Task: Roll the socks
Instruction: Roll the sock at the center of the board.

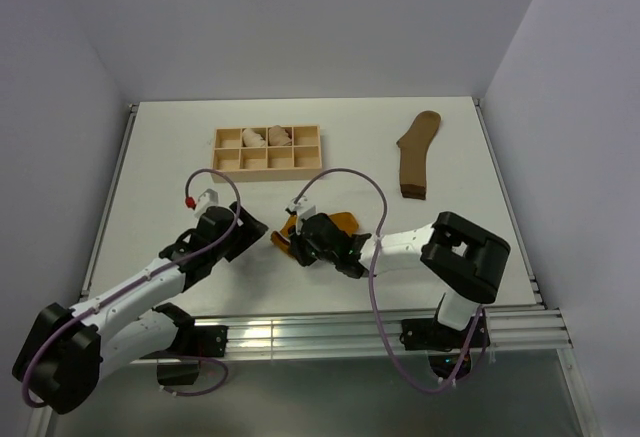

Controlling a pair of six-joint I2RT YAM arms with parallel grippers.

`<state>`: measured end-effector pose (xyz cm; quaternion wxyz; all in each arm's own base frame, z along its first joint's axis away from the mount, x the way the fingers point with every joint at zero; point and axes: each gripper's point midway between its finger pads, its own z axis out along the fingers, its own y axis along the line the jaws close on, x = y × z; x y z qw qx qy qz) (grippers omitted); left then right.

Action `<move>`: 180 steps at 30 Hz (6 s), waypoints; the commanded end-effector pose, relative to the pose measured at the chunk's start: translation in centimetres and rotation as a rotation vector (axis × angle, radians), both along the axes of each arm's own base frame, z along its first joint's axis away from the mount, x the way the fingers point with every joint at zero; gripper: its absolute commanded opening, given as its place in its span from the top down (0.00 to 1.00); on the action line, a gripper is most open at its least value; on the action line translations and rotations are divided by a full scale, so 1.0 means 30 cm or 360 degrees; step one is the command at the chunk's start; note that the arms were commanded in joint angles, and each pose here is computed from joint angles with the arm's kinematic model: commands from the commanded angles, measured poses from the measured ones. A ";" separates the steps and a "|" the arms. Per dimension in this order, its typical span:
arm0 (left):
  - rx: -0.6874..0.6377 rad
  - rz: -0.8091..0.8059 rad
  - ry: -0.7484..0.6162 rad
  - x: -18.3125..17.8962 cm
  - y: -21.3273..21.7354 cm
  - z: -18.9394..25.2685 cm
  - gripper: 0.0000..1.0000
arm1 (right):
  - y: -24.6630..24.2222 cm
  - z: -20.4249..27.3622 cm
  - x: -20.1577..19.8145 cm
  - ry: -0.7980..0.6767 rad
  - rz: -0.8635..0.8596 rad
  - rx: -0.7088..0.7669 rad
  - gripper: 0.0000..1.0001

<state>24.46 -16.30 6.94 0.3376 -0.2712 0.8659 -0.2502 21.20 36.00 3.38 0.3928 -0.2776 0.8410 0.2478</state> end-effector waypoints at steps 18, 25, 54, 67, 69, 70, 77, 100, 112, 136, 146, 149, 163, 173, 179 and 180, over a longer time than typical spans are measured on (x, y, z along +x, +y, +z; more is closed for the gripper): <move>-0.0176 -0.0183 0.0004 -0.025 -0.126 -0.033 0.28 | 0.001 0.014 -0.061 0.0889 -0.0112 0.0740 1.00; -0.0187 -0.0189 0.0025 -0.056 -0.135 -0.054 0.30 | 0.000 -0.016 -0.063 0.1055 -0.0149 0.0825 1.00; -0.0102 -0.0213 0.0056 -0.025 -0.164 -0.107 0.62 | -0.020 -0.060 -0.045 0.1237 -0.0218 0.0920 1.00; -0.0017 -0.0245 0.0070 -0.006 -0.171 -0.087 1.00 | -0.064 0.046 0.015 0.0837 -0.0237 0.0755 0.59; -0.0003 -0.0257 0.0080 -0.004 -0.174 -0.078 1.00 | -0.104 0.027 0.031 0.0687 -0.0302 0.0564 0.50; 0.0013 -0.0262 0.0083 -0.003 -0.172 -0.078 1.00 | -0.084 0.090 0.033 0.0541 -0.0232 0.0527 0.48; 0.0129 -0.0315 0.0119 -0.003 -0.162 -0.056 1.00 | -0.124 0.125 0.030 -0.0070 -0.0279 -0.0064 0.34; 0.0244 -0.0421 0.0259 -0.032 -0.158 -0.122 1.00 | 0.117 0.119 -0.111 -0.0782 0.0163 -0.0449 0.37; 0.0245 -0.0438 0.0279 -0.038 -0.160 -0.129 1.00 | 0.136 -0.011 -0.091 -0.0756 0.0168 -0.0567 0.42; 0.0096 -0.0223 0.0176 -0.022 -0.101 -0.081 0.34 | 0.059 -0.120 -0.098 -0.0343 0.0089 -0.0477 1.00; -0.0077 0.0079 0.0017 0.013 0.014 0.001 0.21 | 0.035 -0.064 -0.076 0.0053 -0.0016 -0.0195 1.00; -0.0136 0.0028 -0.0045 0.007 -0.002 0.011 0.21 | 0.022 -0.044 -0.067 0.0196 -0.0060 -0.0075 1.00; -0.0275 -0.0292 -0.0017 -0.036 -0.180 -0.025 0.23 | -0.006 -0.003 -0.075 0.0789 -0.0117 0.0612 1.00; -0.0242 -0.0338 -0.0004 -0.027 -0.210 -0.035 0.24 | -0.036 0.042 -0.067 0.1117 -0.0132 0.1065 1.00; -0.0222 -0.0352 0.0010 -0.029 -0.214 -0.048 0.27 | -0.051 0.027 -0.052 0.1184 -0.0184 0.1108 1.00; -0.0221 -0.0354 0.0013 -0.031 -0.214 -0.050 0.27 | -0.055 0.023 -0.050 0.1192 -0.0198 0.1112 1.00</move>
